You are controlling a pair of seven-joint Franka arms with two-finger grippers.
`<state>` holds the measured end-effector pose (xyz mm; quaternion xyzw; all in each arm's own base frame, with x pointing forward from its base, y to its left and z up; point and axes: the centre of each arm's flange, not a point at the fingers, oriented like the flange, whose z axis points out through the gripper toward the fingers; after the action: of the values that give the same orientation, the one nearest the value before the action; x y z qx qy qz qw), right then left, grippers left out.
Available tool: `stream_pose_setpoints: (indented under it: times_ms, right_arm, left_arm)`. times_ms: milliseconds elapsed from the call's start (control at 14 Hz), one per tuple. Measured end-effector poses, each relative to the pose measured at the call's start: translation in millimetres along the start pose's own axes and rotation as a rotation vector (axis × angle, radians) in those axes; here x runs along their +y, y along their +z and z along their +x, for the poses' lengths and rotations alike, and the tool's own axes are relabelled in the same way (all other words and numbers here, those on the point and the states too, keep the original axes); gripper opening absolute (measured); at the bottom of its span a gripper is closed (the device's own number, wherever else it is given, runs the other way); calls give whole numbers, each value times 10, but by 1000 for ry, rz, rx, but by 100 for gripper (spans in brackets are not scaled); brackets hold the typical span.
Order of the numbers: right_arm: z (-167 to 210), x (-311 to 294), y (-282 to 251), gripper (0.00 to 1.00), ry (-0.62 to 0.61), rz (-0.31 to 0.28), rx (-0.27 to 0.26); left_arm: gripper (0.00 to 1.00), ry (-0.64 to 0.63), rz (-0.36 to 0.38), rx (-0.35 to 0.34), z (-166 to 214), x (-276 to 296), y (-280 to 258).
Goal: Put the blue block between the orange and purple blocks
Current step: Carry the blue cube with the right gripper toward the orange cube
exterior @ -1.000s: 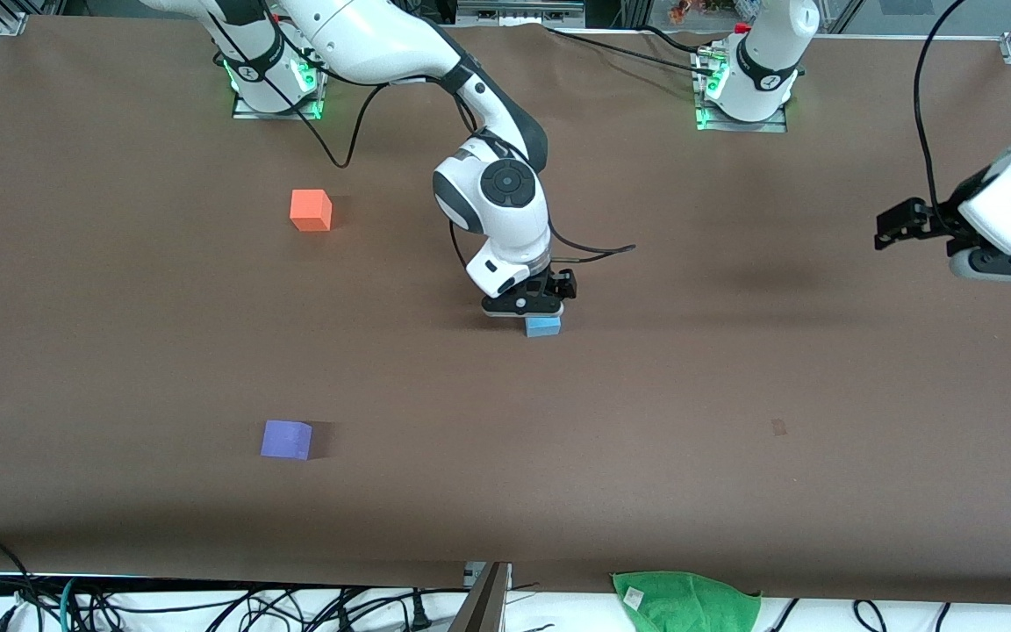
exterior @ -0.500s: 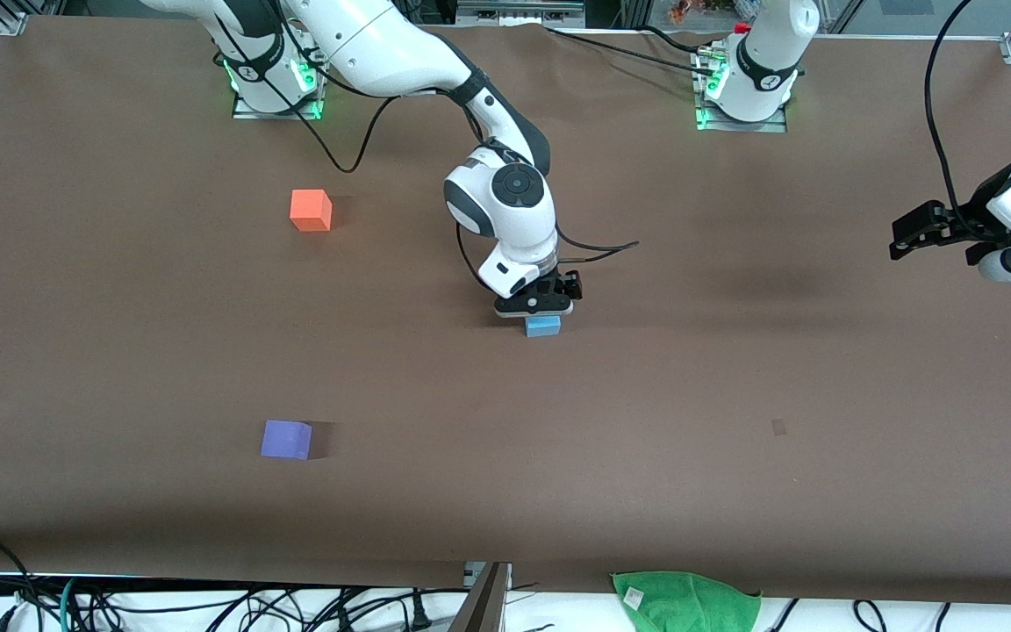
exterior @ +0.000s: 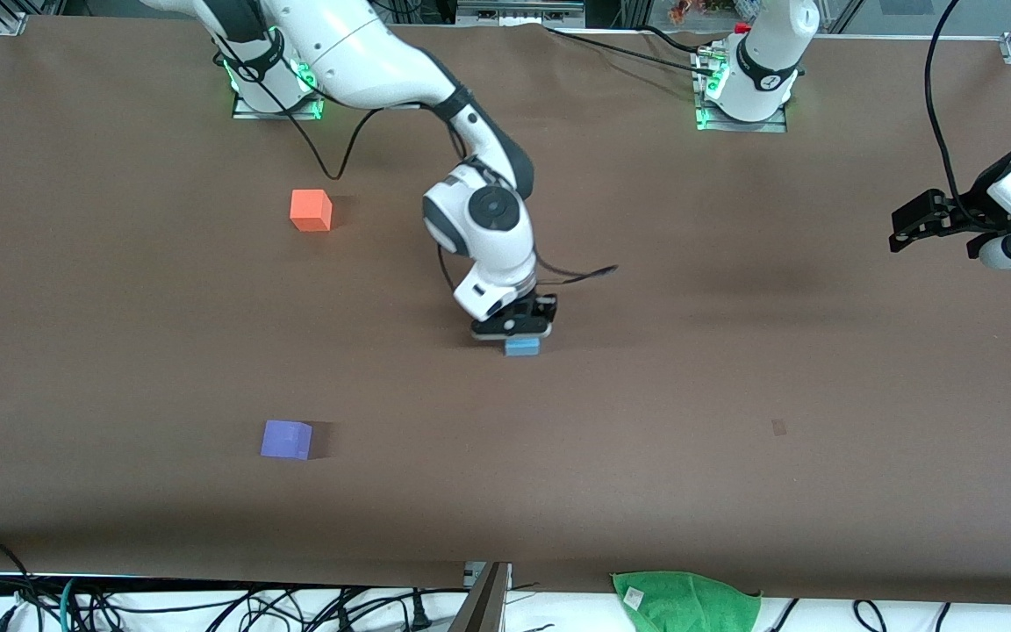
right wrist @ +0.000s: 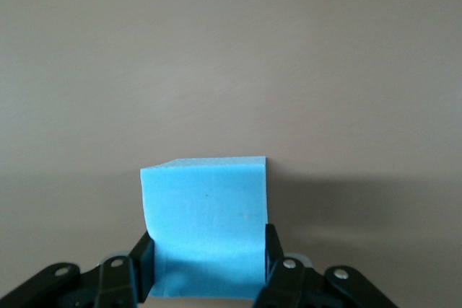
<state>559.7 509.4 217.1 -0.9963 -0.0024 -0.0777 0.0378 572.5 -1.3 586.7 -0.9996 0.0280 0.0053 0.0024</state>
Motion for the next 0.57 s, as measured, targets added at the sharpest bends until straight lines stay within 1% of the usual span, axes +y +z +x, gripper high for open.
stream_pose_setpoints:
  times_ms: [143, 214, 286, 429, 571]
  right_arm:
    - [318, 413, -243, 59, 7, -22, -10]
    - [448, 697, -387, 59, -4, -29, -21]
    - [535, 1028, -514, 59, -18, -34, -42]
    - [524, 1799, -673, 59, -35, -46, -100]
    - [283, 2542, -713, 59, -11, -65, -132]
  left_arm:
    - [100, 2, 0, 0, 0, 11, 0]
    - [100, 3, 0, 0, 0, 19, 0]
    - [100, 4, 0, -2, -1, 24, 2]
    - [100, 6, 0, -9, -9, 33, 6]
    - [100, 7, 0, -10, -15, 42, 0]
